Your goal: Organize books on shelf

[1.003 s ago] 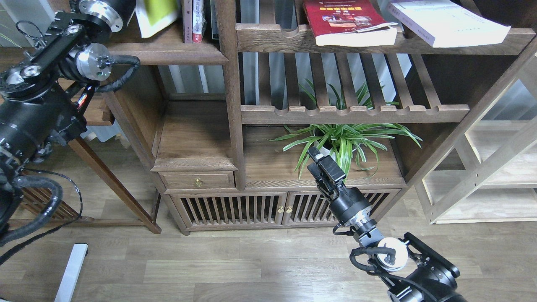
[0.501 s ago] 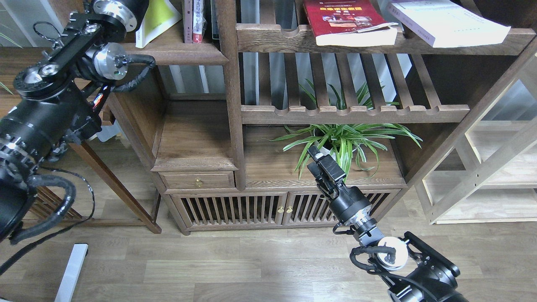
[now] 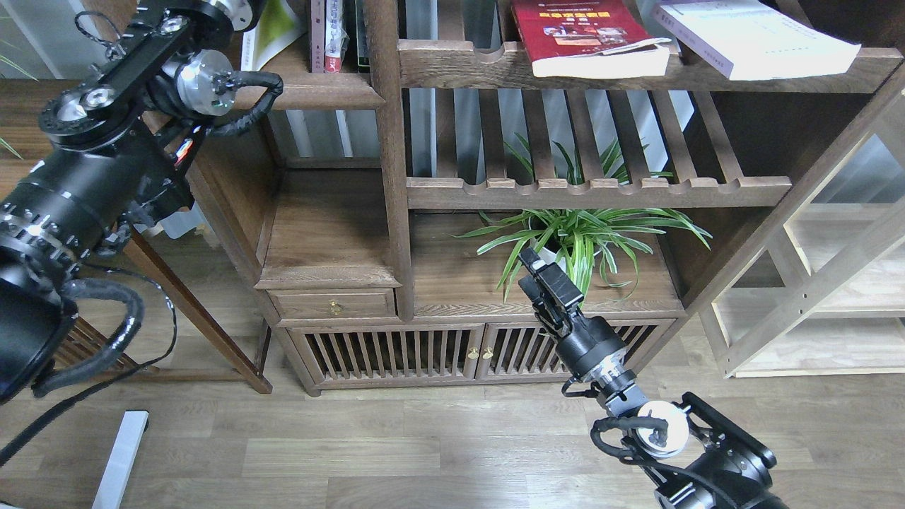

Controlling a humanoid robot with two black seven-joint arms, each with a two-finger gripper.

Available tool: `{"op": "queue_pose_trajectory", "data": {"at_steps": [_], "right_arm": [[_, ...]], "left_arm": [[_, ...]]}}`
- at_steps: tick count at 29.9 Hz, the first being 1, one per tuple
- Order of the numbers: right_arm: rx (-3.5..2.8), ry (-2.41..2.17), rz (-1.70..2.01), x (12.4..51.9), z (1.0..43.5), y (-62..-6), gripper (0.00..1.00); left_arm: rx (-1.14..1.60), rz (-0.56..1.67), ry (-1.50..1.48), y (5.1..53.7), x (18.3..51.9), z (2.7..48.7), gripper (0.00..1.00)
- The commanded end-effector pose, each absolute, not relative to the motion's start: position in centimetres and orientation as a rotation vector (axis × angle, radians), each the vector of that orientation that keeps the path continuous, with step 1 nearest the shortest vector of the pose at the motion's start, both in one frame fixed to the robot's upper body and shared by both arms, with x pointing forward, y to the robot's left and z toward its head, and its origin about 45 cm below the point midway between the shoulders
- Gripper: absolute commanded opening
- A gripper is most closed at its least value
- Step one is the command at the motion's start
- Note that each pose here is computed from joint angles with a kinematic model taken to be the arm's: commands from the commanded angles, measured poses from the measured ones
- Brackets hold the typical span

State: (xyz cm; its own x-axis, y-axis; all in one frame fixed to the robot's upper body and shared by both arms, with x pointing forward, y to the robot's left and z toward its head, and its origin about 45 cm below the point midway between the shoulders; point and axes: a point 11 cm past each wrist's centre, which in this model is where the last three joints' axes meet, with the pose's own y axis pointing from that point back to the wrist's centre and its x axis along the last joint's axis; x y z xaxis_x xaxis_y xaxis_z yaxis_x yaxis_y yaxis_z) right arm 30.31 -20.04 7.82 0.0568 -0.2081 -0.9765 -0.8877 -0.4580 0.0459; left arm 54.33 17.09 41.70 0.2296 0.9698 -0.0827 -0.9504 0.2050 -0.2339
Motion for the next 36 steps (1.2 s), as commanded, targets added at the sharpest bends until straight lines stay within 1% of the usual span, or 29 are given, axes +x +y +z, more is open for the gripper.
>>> {"op": "queue_pose_trajectory", "data": {"at_steps": [1, 16, 22, 27, 31, 36], "right_arm": [[-1.735, 1.103, 1.439, 30.3, 7.8, -20.1, 0.87], [-1.745, 1.113, 1.436, 30.3, 7.8, -20.5, 0.87], [-1.753, 1.109, 1.438, 30.3, 7.8, -20.3, 0.87], [-1.759, 1.107, 1.435, 30.5, 7.9, -20.3, 0.87], [-1.753, 1.109, 1.429, 30.6, 8.0, -20.4, 0.87], [-1.737, 1.105, 1.418, 31.0, 8.3, -20.4, 0.93]], "left_arm": [[-0.279, 1.326, -0.102, 16.4, 54.3, 42.8, 0.33], [-0.339, 1.307, -0.154, 16.0, 54.2, 46.9, 0.37], [-0.366, 1.299, -0.177, 15.8, 54.0, 48.7, 0.37], [-0.4, 1.311, -0.226, 17.4, 53.8, 50.0, 0.37], [-0.421, 1.31, -0.266, 18.7, 53.4, 51.2, 0.41], [-0.451, 1.281, -0.311, 19.3, 52.3, 52.4, 0.46]]}}
